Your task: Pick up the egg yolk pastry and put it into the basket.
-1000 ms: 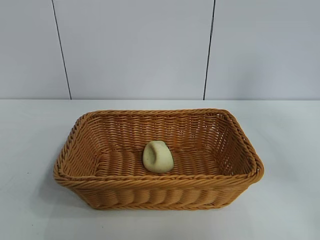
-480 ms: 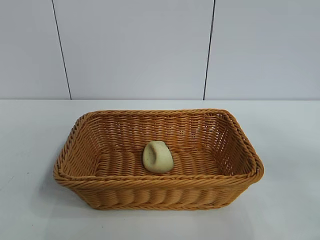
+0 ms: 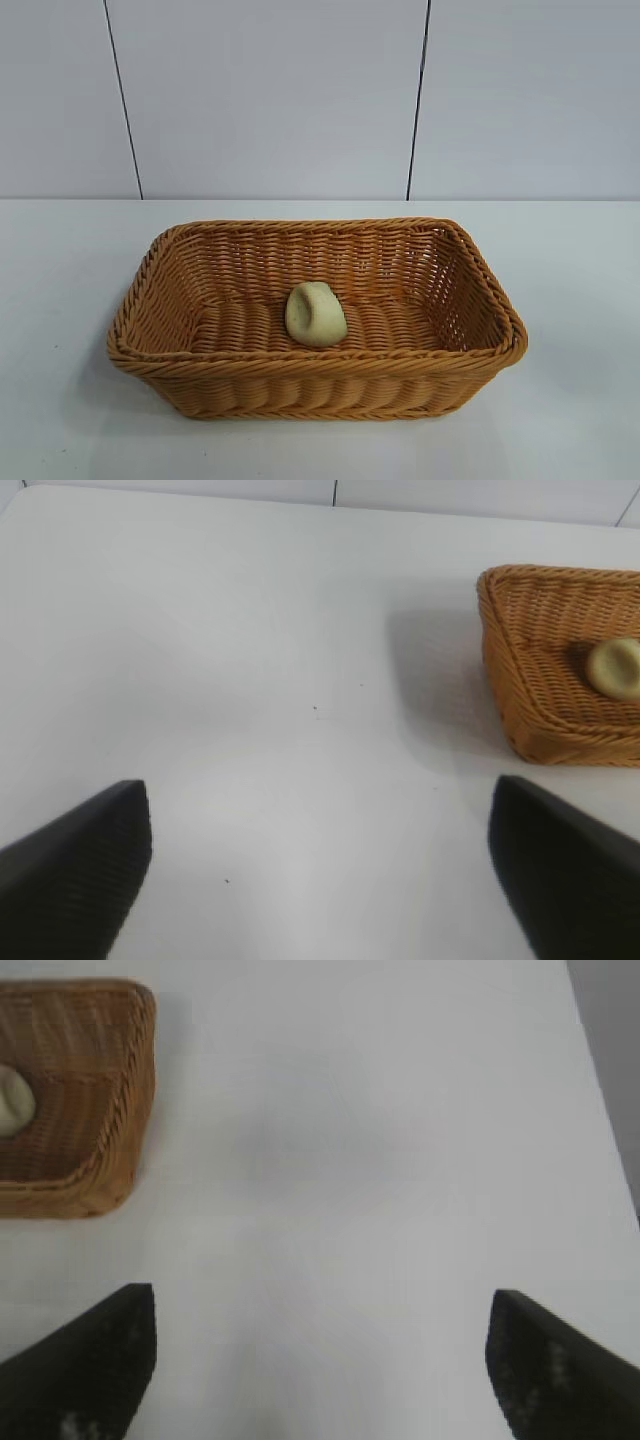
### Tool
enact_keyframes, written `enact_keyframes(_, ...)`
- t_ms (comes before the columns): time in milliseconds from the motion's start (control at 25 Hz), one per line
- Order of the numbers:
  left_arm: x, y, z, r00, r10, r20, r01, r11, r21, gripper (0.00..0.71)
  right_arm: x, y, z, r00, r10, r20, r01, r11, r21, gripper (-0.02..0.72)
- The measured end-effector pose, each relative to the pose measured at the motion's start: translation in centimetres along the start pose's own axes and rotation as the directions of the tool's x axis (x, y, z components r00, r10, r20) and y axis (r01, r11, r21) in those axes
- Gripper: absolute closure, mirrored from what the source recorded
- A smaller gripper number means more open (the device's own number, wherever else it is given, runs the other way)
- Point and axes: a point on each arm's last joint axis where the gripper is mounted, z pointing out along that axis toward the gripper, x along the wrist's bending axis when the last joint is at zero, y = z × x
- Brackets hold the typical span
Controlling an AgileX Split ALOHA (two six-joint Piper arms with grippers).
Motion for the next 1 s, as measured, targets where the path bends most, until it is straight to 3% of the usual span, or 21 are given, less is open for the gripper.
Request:
enact_keyframes(160,0.0,0.0,0.0,1.0,0.0,0.0,0.0,1.0,0.0,0.049,-0.01,-0.8,-1.39,1.0,-0.002,-0.002,0.001,0.995,-0.101,0.057)
enact_keyframes(1000,0.04,0.01,0.0,1.0,0.003,-0.005,-0.003,1.0,-0.001,0.049,-0.01,-0.85,-1.43,1.0,-0.002,-0.002,0.001,0.994,-0.106,0.057)
